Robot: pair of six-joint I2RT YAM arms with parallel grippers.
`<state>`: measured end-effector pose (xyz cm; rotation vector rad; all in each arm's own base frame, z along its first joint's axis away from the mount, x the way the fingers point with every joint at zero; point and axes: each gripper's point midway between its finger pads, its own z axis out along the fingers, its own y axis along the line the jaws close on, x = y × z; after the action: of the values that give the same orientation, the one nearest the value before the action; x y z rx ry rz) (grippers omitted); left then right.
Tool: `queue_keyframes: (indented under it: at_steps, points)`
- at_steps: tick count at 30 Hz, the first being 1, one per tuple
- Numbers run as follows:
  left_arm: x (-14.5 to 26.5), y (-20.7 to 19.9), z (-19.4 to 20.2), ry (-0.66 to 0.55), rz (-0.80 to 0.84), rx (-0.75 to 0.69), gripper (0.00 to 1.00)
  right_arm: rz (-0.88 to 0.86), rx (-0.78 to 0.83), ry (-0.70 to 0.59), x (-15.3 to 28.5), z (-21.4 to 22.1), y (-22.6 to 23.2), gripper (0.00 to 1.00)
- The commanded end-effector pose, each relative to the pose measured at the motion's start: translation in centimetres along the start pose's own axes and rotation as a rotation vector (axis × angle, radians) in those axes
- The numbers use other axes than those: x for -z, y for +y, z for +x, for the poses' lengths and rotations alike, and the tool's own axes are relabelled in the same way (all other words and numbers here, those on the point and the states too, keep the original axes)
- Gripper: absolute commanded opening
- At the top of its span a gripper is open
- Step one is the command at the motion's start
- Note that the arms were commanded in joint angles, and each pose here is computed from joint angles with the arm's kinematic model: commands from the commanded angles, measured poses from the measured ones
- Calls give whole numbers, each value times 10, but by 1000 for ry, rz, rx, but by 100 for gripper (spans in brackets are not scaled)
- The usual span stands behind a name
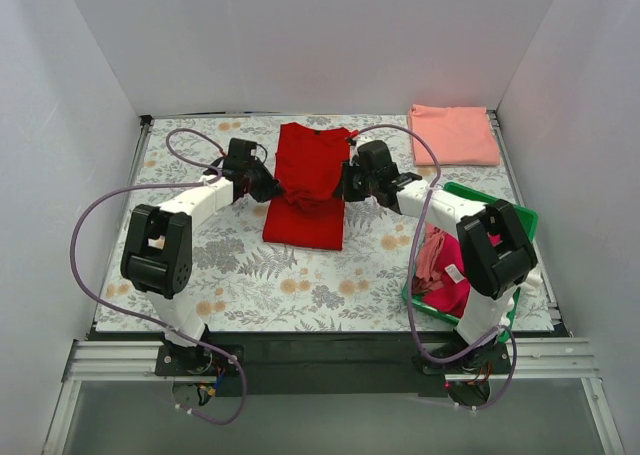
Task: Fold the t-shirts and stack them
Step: Fold the tshirt
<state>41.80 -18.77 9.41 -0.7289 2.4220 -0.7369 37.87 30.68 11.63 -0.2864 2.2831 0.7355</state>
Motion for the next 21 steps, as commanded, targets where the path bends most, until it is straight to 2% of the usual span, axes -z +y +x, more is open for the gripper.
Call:
queue_keyframes:
  at_steps: [1, 7, 10, 11, 12, 14, 15, 16, 17, 18, 19, 20, 21]
  points:
    - [0, -13, -21, -56, 24, -32, 1, -44, 11, -33, -3, -22, 7, 1]
    - [-14, -6, -26, -46, 5, -32, 2, -49, -11, -7, -19, -22, -2, 1]
    - [-17, 0, -30, -59, -16, -23, 8, -56, -20, 8, -28, -20, -5, 2]
    - [-17, -1, -33, -70, -15, -29, 13, -57, -29, 15, -30, -19, -8, 5]
    - [-16, 0, -35, -75, -19, -36, 16, -67, -38, 14, -31, -22, -6, 10]
    - [-12, -5, -42, -85, -14, -61, 31, -57, -53, 32, -30, -20, -11, 26]
    - [-8, -9, -45, -93, -5, -76, 58, -55, -51, 24, -29, -24, -11, 33]
    - [-6, -12, -47, -98, -2, -83, 71, -53, -50, 18, -27, -27, -12, 44]
    - [-2, -17, -51, -110, 5, -91, 81, -59, -42, 6, -23, -32, -9, 56]
    - [2, -18, -51, -112, 9, -98, 85, -59, -41, 4, -21, -33, -8, 64]
    - [9, -24, -54, -125, 24, -104, 86, -66, -33, -7, -15, -38, -5, 92]
    - [12, -22, -52, -123, 20, -102, 86, -72, -31, -11, -12, -38, -2, 98]
    - [22, -26, -53, -136, 35, -102, 87, -73, -28, -14, -8, -39, -2, 98]
